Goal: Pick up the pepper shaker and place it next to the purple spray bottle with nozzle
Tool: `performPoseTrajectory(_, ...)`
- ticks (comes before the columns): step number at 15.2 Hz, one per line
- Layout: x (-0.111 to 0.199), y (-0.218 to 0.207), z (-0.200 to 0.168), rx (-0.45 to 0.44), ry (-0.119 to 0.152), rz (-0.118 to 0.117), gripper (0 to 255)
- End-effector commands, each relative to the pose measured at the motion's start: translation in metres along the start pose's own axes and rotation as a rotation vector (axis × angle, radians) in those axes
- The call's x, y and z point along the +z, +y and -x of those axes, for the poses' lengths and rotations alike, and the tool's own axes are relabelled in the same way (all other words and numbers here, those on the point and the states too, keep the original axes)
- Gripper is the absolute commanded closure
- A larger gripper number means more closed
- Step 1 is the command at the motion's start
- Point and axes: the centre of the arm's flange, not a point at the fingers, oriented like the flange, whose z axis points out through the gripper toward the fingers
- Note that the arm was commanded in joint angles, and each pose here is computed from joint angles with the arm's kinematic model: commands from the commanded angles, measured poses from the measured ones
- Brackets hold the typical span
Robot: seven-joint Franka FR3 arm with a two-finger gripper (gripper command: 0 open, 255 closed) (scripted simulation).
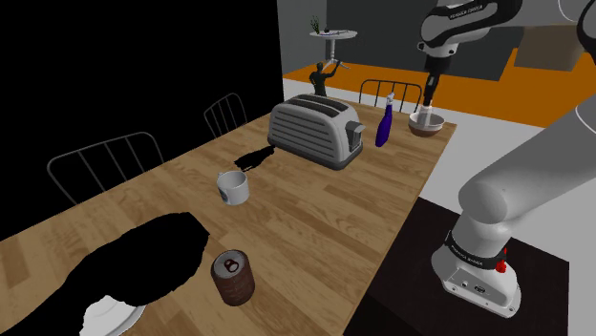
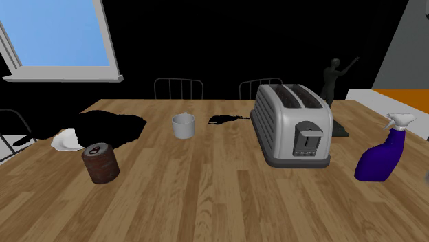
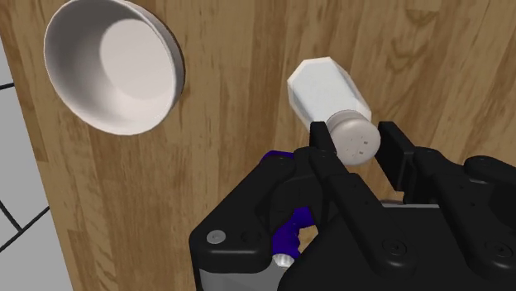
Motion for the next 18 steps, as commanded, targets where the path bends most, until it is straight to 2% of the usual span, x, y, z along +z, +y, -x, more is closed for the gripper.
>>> performPoseTrajectory(1, 0.011, -0.002, -0.001, 0.000, 0.000, 0.000, 255)
performPoseTrajectory(18, 0.100, -0.010, -0.003, 0.000, 0.000, 0.000, 255)
